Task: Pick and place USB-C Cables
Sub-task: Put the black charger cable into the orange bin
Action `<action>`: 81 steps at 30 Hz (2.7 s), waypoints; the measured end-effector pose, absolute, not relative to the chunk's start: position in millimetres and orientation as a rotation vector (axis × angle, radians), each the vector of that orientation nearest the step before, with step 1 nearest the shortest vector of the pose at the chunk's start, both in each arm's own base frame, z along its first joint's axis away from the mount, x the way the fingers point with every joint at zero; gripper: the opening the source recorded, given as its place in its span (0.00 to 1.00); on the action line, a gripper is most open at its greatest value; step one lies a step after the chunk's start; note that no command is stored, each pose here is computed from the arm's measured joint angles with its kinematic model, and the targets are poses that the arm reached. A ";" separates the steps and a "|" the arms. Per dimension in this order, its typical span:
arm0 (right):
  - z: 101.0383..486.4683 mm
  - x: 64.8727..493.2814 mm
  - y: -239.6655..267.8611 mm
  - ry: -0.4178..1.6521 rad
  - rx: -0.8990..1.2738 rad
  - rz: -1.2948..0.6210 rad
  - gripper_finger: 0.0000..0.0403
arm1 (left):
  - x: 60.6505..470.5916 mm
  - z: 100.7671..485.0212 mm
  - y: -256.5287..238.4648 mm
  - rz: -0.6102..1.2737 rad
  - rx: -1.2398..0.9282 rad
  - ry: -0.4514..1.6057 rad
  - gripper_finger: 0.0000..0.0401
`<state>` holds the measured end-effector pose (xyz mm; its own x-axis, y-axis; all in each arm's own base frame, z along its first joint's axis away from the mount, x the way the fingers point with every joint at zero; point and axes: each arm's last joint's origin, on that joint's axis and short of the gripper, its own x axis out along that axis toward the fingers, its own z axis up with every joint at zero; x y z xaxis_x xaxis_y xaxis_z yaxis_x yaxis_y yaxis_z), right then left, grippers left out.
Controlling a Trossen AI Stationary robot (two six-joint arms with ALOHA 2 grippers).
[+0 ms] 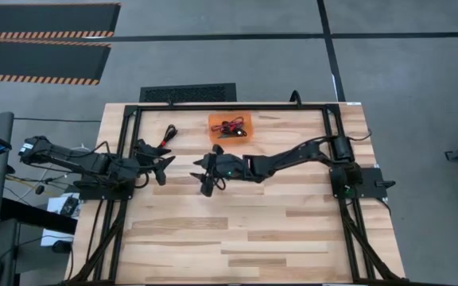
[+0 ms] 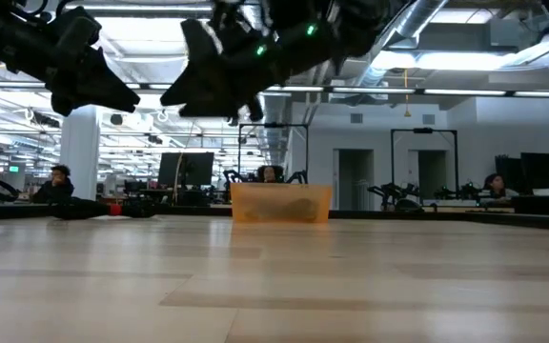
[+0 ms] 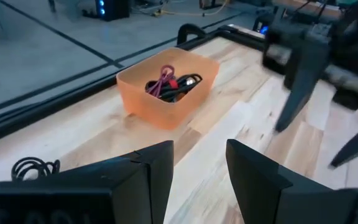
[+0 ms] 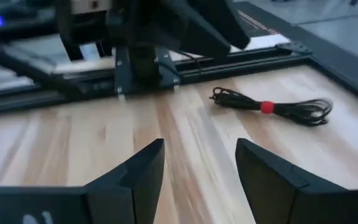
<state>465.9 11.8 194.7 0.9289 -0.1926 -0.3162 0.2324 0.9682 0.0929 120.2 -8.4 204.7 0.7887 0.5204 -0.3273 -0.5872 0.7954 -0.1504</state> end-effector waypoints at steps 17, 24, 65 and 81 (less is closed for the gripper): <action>184.3 500.3 -46.6 0.279 0.158 -0.292 0.55 | 118.0 203.0 -4.6 0.752 -0.191 0.228 0.34; 180.0 543.3 -82.3 0.335 0.159 -0.336 0.55 | 118.6 212.5 -4.7 0.744 -0.162 0.220 0.34; 254.9 539.8 -92.5 0.356 0.048 -0.461 0.55 | 119.6 208.9 -2.1 0.726 -0.191 0.237 0.34; 216.2 400.6 1.0 0.370 0.092 -0.302 0.55 | 111.5 184.1 -2.9 0.883 -0.354 0.329 0.34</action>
